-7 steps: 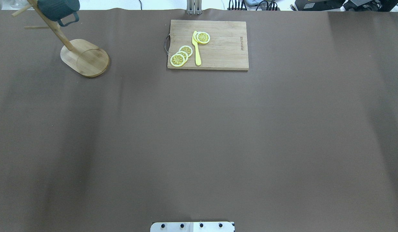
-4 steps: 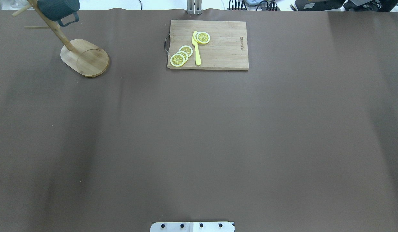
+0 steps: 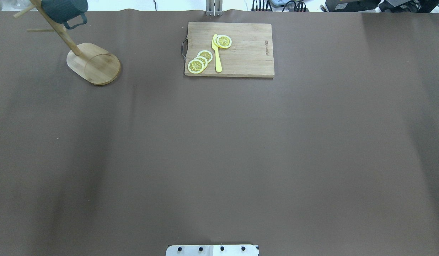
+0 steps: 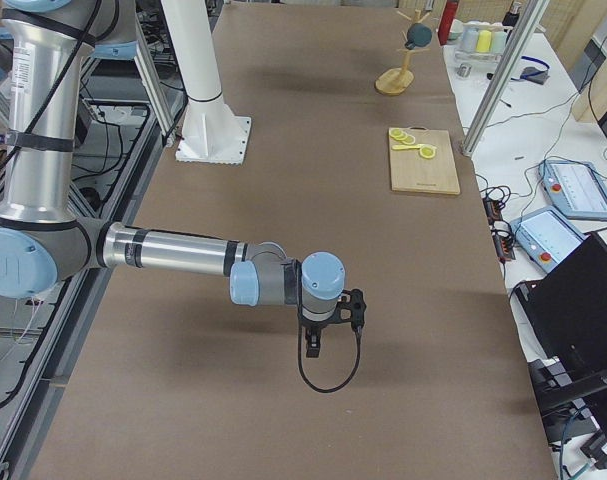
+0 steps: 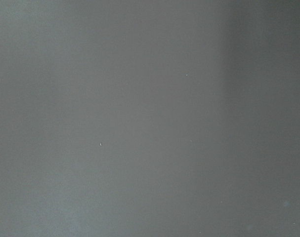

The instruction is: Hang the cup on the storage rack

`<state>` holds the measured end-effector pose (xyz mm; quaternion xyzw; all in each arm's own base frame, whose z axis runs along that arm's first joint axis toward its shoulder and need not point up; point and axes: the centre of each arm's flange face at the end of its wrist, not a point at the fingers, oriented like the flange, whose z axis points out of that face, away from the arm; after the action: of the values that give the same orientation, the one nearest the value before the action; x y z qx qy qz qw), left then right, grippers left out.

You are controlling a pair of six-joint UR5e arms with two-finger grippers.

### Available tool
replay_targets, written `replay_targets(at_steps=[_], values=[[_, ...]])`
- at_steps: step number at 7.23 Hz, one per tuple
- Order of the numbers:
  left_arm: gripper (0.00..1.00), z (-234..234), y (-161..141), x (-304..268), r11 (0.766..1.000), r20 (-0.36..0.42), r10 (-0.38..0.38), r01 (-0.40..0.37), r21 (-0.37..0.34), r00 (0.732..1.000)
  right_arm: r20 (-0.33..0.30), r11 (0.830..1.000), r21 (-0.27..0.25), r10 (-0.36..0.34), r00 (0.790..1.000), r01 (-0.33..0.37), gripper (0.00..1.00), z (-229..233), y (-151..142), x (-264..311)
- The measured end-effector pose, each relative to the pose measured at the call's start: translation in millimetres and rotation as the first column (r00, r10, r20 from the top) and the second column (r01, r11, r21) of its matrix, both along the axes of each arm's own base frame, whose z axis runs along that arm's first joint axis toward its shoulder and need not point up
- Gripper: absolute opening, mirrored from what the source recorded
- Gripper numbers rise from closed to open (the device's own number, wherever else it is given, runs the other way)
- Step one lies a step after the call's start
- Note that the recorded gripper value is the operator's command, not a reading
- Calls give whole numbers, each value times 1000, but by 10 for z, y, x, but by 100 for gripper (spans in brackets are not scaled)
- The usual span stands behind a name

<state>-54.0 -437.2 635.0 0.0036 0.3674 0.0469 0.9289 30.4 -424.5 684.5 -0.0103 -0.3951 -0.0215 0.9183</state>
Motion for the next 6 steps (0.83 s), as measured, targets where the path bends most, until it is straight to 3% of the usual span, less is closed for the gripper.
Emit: replay_targets(at_steps=[6], values=[[99, 24, 20, 0, 1000, -1, -1, 1, 10, 1000, 1, 1000, 9, -2, 1000, 2, 100, -32, -13, -6]])
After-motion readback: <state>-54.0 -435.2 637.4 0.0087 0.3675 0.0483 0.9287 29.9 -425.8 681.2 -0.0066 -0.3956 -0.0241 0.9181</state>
